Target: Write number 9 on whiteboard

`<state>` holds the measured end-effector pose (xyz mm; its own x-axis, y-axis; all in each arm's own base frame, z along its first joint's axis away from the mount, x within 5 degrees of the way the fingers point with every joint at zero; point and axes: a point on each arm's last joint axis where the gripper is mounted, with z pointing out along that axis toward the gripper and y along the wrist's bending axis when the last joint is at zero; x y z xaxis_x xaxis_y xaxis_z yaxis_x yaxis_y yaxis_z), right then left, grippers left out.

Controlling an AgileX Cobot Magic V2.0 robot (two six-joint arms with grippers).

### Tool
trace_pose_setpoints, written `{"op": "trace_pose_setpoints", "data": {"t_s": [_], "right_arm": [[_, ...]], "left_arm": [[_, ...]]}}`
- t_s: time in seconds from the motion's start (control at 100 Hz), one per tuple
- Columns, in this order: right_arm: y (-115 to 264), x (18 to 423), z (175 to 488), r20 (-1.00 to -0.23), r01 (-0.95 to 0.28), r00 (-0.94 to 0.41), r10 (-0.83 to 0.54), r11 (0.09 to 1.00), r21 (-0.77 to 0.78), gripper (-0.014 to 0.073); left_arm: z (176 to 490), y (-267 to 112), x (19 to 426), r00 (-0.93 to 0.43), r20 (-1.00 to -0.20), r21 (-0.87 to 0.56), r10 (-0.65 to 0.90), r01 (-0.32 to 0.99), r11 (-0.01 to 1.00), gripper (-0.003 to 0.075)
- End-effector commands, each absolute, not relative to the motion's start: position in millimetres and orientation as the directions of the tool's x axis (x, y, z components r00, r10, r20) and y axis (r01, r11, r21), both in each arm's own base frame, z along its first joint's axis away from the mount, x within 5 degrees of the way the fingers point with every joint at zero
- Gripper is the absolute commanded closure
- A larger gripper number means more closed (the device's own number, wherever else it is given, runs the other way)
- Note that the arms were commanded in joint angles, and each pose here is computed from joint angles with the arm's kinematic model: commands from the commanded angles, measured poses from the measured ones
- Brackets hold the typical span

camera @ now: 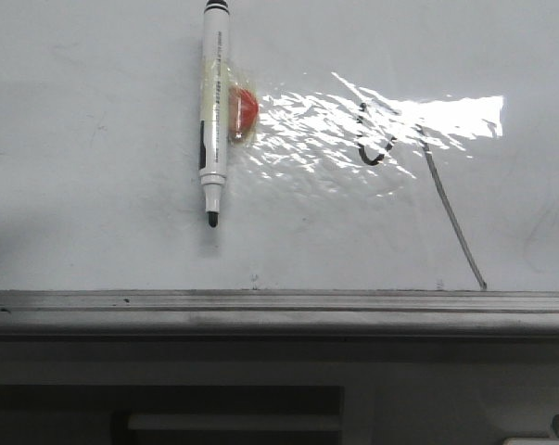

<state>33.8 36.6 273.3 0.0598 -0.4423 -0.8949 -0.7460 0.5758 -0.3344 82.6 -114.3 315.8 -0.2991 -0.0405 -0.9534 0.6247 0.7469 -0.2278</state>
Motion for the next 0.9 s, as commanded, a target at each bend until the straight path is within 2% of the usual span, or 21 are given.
{"op": "trace_pose_setpoints", "data": {"t_s": [0.0, 0.1, 0.24, 0.31, 0.36, 0.47, 0.59, 0.77, 0.89], "right_arm": [[37.1, 35.4, 286.9, -0.915, -0.718, 0.110, -0.389, 0.605, -0.344, 0.0656], [37.1, 35.4, 286.9, -0.915, -0.718, 0.110, -0.389, 0.605, -0.344, 0.0656], [37.1, 35.5, 287.1, -0.915, -0.717, 0.111, -0.388, 0.606, -0.344, 0.0656], [37.1, 35.5, 287.1, -0.915, -0.717, 0.111, -0.388, 0.606, -0.344, 0.0656], [37.1, 35.5, 287.1, -0.915, -0.717, 0.111, -0.388, 0.606, -0.344, 0.0656], [37.1, 35.5, 287.1, -0.915, -0.717, 0.111, -0.388, 0.606, -0.344, 0.0656], [37.1, 35.5, 287.1, -0.915, -0.717, 0.111, -0.388, 0.606, -0.344, 0.0656], [37.1, 35.5, 287.1, -0.915, -0.717, 0.111, -0.388, 0.606, -0.344, 0.0656], [37.1, 35.5, 287.1, -0.915, -0.717, 0.111, -0.388, 0.606, -0.344, 0.0656]], "left_arm": [[326.6, -113.2, 84.0, -0.243, -0.969, -0.193, -0.046, 0.627, 0.755, 0.0741], [325.3, -107.2, 89.5, -0.158, -0.987, -0.095, -0.003, 0.580, 0.809, 0.0741], [325.4, -100.3, 96.2, 0.073, -0.991, 0.137, 0.116, 0.512, 0.848, 0.0741], [319.8, -94.0, 99.2, 0.130, -0.985, 0.161, 0.112, 0.474, 0.865, 0.0741], [311.9, -87.3, 100.4, 0.147, -0.987, 0.124, 0.063, 0.456, 0.881, 0.0741], [286.9, -71.9, 93.4, 0.231, -0.973, 0.123, 0.012, 0.471, 0.874, 0.0741], [254.4, -54.8, 85.4, 0.202, -0.979, 0.064, -0.040, 0.484, 0.873, 0.0741], [213.0, -39.0, 75.8, 0.097, -0.994, 0.083, 0.042, 0.461, 0.883, 0.0741], [202.3, -32.5, 71.1, -0.015, -0.997, 0.066, 0.080, 0.424, 0.903, 0.0741]]}}
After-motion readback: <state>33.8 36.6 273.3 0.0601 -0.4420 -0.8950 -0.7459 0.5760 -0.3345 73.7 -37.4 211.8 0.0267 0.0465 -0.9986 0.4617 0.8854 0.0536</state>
